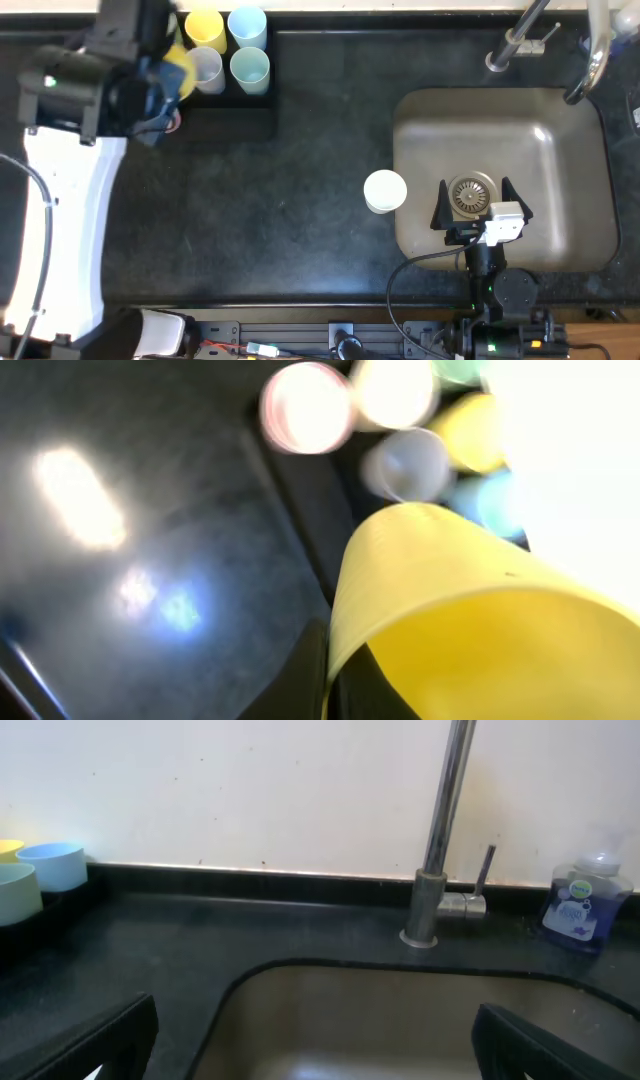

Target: Store Cups

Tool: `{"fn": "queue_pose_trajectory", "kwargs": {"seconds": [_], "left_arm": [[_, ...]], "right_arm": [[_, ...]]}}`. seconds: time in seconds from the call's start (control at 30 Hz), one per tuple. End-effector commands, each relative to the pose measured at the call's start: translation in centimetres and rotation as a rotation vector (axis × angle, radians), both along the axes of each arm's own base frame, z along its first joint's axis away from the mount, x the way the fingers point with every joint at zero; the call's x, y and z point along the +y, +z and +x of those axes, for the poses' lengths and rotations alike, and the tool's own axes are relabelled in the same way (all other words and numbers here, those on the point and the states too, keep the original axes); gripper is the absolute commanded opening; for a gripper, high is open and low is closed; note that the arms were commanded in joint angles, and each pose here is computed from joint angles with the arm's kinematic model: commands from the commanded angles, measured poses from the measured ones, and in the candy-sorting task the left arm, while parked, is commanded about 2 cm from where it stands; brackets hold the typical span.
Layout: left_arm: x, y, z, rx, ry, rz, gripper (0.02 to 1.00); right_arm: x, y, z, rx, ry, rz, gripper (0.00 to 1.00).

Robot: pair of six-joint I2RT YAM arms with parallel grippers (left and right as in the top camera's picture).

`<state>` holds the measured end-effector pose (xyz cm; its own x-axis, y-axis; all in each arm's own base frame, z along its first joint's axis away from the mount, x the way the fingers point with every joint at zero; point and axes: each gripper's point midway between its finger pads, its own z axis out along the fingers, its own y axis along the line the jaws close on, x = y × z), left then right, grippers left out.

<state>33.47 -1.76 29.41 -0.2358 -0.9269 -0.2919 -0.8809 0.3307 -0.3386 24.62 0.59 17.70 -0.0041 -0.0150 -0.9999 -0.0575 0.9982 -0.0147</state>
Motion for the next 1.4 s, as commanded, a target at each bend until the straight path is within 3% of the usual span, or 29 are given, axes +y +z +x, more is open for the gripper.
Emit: {"fn": "queue_pose_trajectory", "kwargs": {"seconds": [0.03,0.37,1.4], "left_arm": [[0.9,-7.1,1.0,0.137,0.190,-0.154,0.038],[1.2,-13.2,4.2,0.192,0.206,-0.162,0.038],[0.3,-20.7,7.4,0.284,0.203,-0.186,0.036]], "right_arm": [[-0.3,-0.4,0.0,0.001,-0.013,0.003,0.998],[-0.3,-0.4,0.0,0.001,-0.013,0.003,0.996],[-0.3,-0.4,0.0,0.001,-0.013,0.003,0.998]]}}
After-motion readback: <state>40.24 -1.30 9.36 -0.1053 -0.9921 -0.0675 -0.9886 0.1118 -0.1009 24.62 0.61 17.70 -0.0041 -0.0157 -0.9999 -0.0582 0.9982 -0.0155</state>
